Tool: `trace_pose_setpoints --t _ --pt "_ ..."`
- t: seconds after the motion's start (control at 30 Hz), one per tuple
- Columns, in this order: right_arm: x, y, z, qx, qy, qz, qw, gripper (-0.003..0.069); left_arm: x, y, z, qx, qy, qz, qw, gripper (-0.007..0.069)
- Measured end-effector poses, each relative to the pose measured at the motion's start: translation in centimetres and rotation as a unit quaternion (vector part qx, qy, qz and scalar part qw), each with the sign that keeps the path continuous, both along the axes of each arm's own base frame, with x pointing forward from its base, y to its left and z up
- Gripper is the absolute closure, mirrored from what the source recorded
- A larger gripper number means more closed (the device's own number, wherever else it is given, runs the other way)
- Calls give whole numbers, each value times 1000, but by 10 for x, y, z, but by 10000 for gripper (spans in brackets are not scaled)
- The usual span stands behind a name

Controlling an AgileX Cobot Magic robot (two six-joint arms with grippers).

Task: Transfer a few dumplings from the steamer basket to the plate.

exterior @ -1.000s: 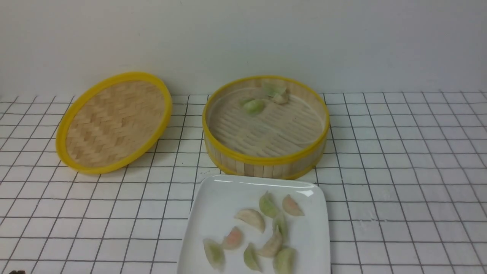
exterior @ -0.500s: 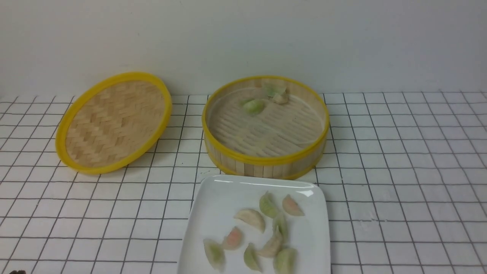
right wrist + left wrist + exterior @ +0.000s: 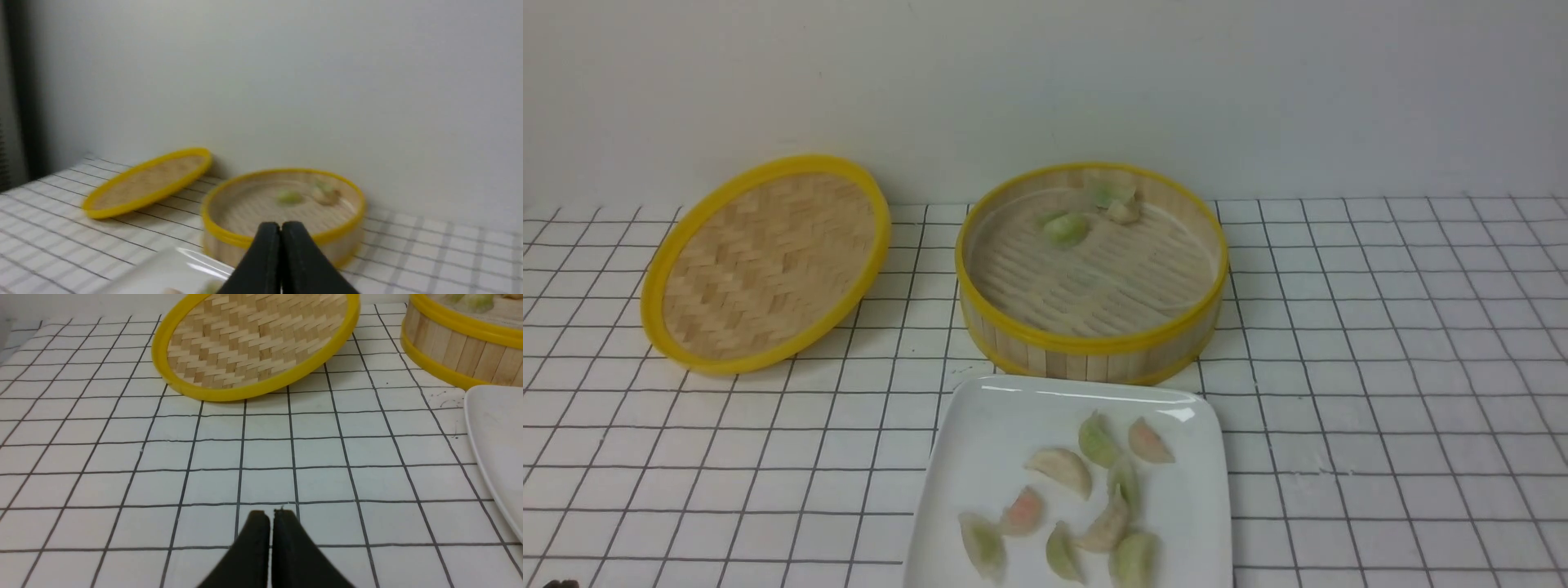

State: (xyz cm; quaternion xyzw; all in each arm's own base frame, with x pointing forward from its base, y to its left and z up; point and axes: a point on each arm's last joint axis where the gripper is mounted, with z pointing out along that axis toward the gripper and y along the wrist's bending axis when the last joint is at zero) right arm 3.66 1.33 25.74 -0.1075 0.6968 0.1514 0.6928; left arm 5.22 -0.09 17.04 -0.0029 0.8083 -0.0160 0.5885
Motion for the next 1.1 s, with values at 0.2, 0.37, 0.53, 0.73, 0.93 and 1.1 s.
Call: trace_pose_setpoints --t 0.2,0.37,0.53,0.73,0.93,1.1 --pt "16 -11 -69 -30 102 -150 983 669 0 0 0 0 0 0 1000 631" --pt "17 -14 -77 -28 112 -180 977 669 0 0 0 0 0 0 1000 631" --pt "17 -14 -77 -27 112 -180 977 669 0 0 0 0 0 0 1000 631" --pt "17 -14 -77 -27 112 -180 977 669 0 0 0 0 0 0 1000 631" --pt "17 -14 -77 -27 112 -180 977 669 0 0 0 0 0 0 1000 631" --pt "17 -14 -77 -27 112 -180 977 669 0 0 0 0 0 0 1000 631"
